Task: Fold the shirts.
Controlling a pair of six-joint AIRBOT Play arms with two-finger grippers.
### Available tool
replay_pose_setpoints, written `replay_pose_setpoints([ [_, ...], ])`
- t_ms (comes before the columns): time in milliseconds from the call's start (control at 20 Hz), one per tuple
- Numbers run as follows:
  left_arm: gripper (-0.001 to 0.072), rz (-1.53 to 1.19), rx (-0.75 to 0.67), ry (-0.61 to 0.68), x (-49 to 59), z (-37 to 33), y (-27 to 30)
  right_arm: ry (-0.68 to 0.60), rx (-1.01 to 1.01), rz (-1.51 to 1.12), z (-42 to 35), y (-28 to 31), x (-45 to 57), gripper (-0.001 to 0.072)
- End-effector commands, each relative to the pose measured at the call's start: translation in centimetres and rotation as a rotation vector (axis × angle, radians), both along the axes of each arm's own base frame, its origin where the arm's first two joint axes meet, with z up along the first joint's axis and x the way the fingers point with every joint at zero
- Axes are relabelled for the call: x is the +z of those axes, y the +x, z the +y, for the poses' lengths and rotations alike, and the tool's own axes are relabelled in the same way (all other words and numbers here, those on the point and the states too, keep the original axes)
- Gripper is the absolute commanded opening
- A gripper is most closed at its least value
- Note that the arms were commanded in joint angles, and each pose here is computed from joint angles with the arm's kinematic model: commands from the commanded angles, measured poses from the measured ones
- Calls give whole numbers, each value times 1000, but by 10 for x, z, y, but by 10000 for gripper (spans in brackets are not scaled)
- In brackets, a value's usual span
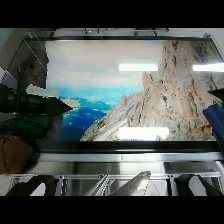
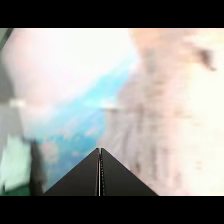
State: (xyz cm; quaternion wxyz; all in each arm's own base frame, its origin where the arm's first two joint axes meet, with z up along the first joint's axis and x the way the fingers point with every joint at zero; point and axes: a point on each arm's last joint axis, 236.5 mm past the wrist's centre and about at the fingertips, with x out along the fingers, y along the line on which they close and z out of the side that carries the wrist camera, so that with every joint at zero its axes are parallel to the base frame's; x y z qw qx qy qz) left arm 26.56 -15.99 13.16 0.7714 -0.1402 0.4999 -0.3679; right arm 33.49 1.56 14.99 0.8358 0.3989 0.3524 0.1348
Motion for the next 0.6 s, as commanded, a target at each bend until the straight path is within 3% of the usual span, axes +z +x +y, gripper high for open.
replay_pose_setpoints([
  [0,15,-53,50,-5,10,2,-7,-106,279,-212,111,-13,37,21],
  [100,15,-70,83,-9,1,3,-15,-192,358,-269,144,-21,34,21],
  [550,15,-88,130,-23,-9,3,-38,-178,427,-220,176,-20,11,22],
])
